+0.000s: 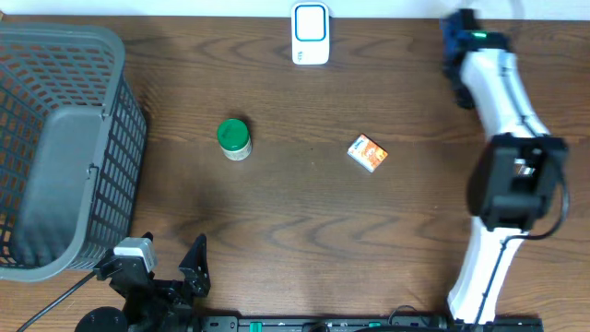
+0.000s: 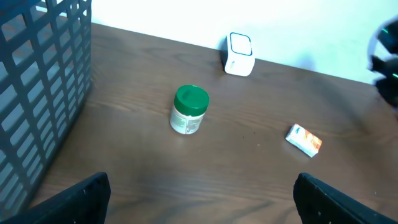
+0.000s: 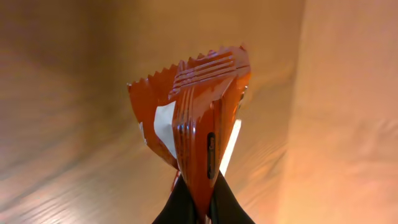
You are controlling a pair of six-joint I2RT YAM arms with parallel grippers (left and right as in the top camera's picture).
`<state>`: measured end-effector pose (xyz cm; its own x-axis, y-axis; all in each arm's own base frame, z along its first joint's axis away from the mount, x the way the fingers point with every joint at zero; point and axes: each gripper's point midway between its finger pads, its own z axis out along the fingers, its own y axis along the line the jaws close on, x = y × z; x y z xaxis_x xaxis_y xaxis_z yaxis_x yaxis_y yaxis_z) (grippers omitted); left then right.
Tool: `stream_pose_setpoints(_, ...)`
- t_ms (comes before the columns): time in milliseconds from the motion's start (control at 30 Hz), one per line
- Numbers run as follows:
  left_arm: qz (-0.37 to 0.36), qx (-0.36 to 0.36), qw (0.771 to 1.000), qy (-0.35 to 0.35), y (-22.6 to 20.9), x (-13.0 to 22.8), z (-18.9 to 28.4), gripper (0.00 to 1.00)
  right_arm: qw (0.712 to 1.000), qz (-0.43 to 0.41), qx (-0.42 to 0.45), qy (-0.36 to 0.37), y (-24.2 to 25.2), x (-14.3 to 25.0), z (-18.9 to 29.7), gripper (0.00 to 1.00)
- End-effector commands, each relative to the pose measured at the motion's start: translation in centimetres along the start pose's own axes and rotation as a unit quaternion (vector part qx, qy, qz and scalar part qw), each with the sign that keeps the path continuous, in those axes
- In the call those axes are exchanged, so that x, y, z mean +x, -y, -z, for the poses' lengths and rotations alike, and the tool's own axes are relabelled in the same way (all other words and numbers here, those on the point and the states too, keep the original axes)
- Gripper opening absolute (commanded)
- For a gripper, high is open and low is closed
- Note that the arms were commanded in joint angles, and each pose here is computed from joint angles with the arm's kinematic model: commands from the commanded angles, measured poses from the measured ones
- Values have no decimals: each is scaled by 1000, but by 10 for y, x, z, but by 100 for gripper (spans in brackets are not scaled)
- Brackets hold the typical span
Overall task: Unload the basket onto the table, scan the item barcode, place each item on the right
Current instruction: 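Carry the Top bar right and drop it at the table's right edge, then move the right gripper over the small orange box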
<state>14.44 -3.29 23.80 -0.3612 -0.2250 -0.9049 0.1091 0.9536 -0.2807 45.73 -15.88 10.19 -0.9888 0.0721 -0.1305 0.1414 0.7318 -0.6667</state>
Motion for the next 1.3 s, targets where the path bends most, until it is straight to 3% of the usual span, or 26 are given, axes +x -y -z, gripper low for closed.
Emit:
stream_pose_setpoints(0,-2,7,1000,0,3,0,1,94,989,-121,-54,-65,12,32,-45,1)
stream_pose_setpoints(167,-2,7,1000,0,3,0,1,94,968,-207,-62,-129,44,76,-99,1)
stream_pose_setpoints(200,-2,7,1000,0,3,0,1,94,965,-214,-64,-137,49,81,-105,13)
stream_pose_setpoints(267,-2,7,1000,0,3,0,1,94,960,-209,-91,-161,55,96,-109,53)
stream_pose_setpoints(300,-2,7,1000,0,3,0,1,94,961,-198,-101,-166,55,100,-108,65)
stream_pose_setpoints(333,-2,7,1000,0,3,0,1,94,957,-205,-120,-164,52,98,-106,99)
stream_pose_setpoints(500,-2,7,1000,0,3,0,1,94,941,-223,-239,-92,30,60,-47,99)
stream_pose_setpoints(700,-2,7,1000,0,3,0,1,94,933,-240,-267,8,25,29,57,99)
stream_pose_setpoints(867,-2,7,1000,0,3,0,1,94,897,-168,-407,36,-53,28,162,99)
stream_pose_setpoints(1067,-2,7,1000,0,3,0,1,94,892,-86,-443,34,-132,48,223,99)
stream_pose_setpoints(1267,-2,7,1000,0,3,0,1,94,891,-157,-422,-64,-212,103,242,99)
